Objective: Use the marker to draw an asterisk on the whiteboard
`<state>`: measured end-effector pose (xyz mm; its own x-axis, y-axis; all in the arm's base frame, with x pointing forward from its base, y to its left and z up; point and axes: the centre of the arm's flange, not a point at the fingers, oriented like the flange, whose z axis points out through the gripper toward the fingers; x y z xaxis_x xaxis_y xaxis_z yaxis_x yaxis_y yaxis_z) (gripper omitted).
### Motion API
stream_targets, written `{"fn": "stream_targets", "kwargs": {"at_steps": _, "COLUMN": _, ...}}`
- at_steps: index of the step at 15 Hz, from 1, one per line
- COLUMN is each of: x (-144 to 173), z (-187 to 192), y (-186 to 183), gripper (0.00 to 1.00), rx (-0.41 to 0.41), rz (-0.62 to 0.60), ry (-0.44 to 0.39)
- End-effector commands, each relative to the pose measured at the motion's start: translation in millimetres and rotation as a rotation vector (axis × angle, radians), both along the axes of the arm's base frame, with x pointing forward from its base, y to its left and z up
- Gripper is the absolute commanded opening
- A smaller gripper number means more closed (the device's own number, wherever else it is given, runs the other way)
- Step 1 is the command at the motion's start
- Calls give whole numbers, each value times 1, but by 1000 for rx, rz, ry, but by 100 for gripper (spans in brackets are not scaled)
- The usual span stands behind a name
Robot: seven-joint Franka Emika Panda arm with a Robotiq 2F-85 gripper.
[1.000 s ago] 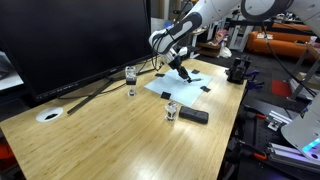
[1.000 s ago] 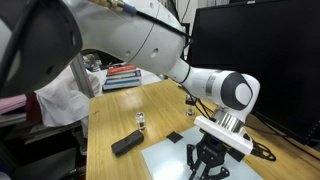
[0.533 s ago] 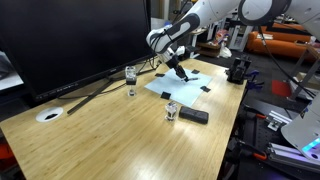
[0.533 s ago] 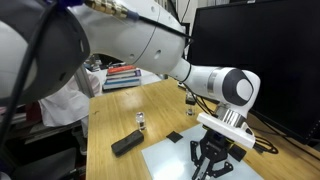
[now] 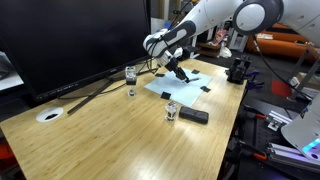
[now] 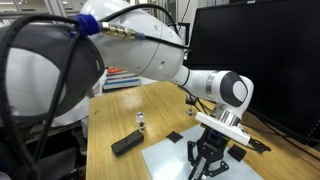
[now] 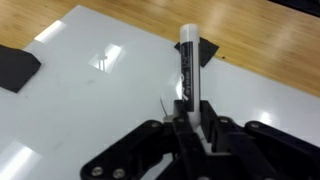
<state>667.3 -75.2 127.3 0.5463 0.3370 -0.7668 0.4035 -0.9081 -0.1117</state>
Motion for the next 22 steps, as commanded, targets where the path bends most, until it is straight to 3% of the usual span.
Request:
{"fn": "stream_targets", "kwargs": {"at_steps": 1, "x": 22, "z": -1, "y": -2, "gripper": 5, "rx": -14, "rz": 27, "ry": 18}}
{"fn": "stream_targets", "kwargs": {"at_steps": 10, "x": 28, "z": -7, "y": -3, "gripper": 5, "rx": -2, "rz": 27, "ry": 31}}
{"fn": "stream_targets", "kwargs": {"at_steps": 22, "x": 3, "z": -23, "y": -24, "gripper": 5, "rx": -25, "rz": -17, "ry": 116}}
